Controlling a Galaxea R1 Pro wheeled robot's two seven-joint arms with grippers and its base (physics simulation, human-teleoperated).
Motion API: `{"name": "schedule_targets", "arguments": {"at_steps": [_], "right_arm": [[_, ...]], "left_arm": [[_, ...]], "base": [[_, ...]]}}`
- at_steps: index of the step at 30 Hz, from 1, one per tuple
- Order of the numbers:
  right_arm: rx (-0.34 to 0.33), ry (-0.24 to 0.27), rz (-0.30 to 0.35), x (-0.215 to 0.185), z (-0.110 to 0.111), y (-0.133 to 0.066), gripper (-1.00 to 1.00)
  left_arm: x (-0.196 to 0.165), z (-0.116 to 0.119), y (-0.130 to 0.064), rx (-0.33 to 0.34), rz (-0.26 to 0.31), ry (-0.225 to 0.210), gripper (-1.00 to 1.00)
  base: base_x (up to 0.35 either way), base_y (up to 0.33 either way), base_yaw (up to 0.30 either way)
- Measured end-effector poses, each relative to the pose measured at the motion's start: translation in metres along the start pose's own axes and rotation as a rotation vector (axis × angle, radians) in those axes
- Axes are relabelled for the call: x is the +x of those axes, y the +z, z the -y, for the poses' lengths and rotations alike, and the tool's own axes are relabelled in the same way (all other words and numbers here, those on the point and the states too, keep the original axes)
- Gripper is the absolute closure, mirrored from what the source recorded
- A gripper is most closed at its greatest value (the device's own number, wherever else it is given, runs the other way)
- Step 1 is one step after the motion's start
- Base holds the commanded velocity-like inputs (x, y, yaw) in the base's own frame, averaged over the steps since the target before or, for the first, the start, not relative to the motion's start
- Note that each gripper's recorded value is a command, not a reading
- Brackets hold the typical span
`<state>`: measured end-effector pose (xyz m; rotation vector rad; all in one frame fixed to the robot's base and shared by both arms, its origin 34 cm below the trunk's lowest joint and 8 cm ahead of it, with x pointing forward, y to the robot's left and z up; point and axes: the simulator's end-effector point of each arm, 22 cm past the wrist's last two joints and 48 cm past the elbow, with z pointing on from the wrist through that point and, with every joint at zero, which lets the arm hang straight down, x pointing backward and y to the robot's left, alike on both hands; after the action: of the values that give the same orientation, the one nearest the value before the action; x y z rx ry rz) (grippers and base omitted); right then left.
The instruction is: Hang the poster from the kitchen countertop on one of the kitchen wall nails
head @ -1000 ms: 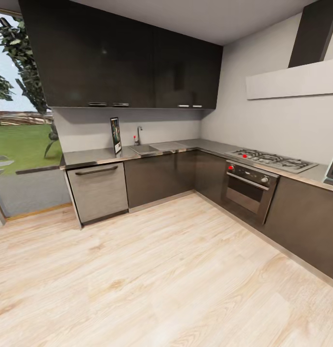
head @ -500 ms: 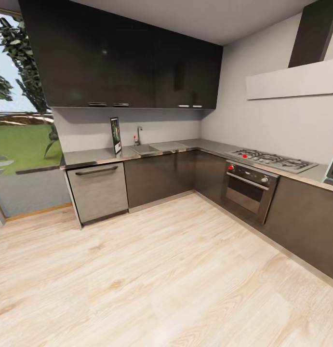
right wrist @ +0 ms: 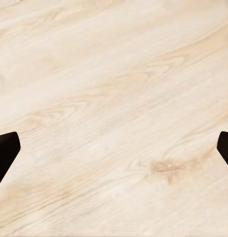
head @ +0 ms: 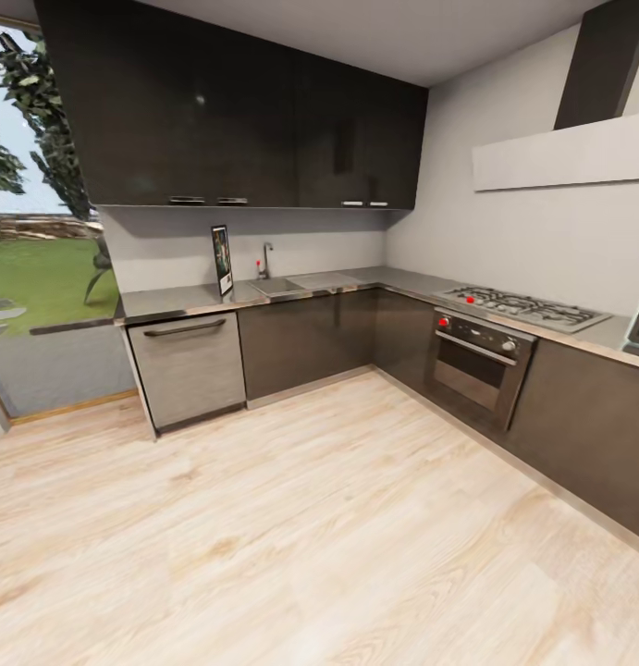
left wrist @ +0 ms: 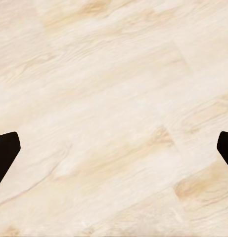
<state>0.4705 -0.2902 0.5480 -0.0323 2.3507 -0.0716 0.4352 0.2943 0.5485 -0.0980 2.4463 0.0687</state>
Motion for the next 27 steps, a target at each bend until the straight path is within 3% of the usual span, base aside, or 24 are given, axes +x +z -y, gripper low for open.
{"name": "schedule_targets", "arguments": {"at_steps": [3, 15, 27], "right_arm": [[0.0, 0.0, 0.0, 0.0, 0.0001, -0.0001, -1.0], [-0.002, 0.0, -0.001, 0.0005, -0.0015, -0.0002, -1.0], [-0.001, -0.004, -0.002, 0.001, 0.0003, -0.0003, -1.0]], "left_arm": [[0.0005, -0.0007, -0.0001, -0.001, -0.001, -0.001, -1.0], [0.0017, -0.0016, -0.0002, -0.002, -0.003, -0.003, -1.0], [0.0022, -0.0063, -0.0002, -0.012, -0.004, -0.013, -1.0]], "base": [[0.302, 0.0, 0.0], [0.333, 0.0, 0.249], [0.335, 0.0, 0.032]]}}
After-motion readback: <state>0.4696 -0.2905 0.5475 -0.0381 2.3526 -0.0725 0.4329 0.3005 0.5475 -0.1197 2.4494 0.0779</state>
